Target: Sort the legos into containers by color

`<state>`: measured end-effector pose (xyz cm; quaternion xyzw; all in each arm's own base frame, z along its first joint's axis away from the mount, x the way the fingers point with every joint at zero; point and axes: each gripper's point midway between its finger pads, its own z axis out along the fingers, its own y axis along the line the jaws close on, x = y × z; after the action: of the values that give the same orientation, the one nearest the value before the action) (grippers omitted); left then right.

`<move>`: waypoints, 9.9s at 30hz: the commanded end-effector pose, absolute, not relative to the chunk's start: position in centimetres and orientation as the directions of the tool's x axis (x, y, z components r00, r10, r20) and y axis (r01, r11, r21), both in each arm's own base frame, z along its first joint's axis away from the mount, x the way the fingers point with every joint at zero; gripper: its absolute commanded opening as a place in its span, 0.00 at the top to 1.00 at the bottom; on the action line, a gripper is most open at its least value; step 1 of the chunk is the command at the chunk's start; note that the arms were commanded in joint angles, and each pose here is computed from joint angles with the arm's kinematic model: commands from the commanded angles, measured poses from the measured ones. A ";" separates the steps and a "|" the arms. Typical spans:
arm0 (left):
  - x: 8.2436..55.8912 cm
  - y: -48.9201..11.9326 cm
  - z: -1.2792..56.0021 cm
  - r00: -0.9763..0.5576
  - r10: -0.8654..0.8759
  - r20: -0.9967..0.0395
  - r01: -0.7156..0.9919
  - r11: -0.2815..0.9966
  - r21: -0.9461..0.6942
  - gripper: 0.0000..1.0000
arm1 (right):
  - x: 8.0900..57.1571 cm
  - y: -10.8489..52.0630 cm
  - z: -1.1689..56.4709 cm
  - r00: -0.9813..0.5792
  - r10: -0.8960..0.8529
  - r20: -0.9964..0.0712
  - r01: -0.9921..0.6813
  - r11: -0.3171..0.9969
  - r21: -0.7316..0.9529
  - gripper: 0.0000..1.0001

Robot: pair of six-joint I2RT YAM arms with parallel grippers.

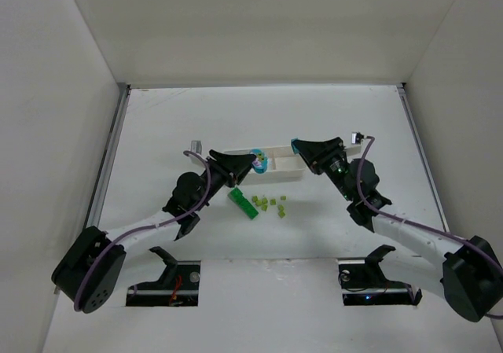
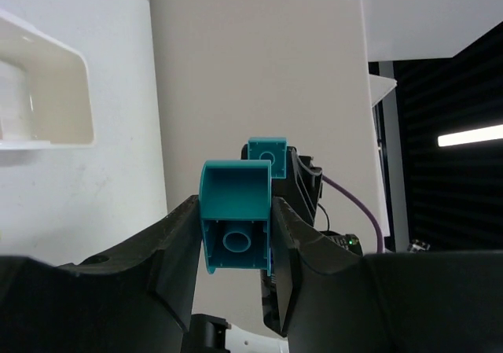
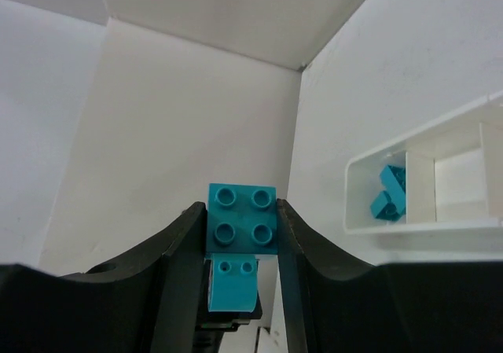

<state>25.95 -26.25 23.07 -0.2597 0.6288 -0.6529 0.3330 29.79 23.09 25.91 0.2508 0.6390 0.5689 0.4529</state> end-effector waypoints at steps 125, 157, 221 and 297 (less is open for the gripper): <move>27.4 -10.9 17.4 -0.339 -0.543 -0.768 -0.129 0.836 -0.534 0.54 | 21.5 39.5 12.7 -0.543 -0.123 -0.830 -0.609 0.738 0.289 0.22; 26.8 -8.0 17.6 -0.309 -0.609 -0.731 -0.174 0.792 -0.586 0.54 | 26.7 41.9 7.7 -0.471 -0.274 -0.839 -0.551 0.833 0.037 0.29; 25.3 -24.0 26.8 -0.645 -0.685 -0.338 0.255 0.223 -0.941 0.56 | 25.5 33.3 26.6 -0.861 0.428 -0.277 -0.327 -0.048 0.944 0.68; 37.2 -29.9 13.4 -0.473 -0.224 -0.852 0.234 0.901 -0.366 0.66 | 28.5 21.4 22.9 -0.504 0.616 -0.605 -0.341 0.502 0.795 0.66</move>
<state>35.29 -29.01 10.22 0.0127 0.8556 -0.2071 0.4742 28.59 21.30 21.67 0.1090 0.7295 0.4850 0.4697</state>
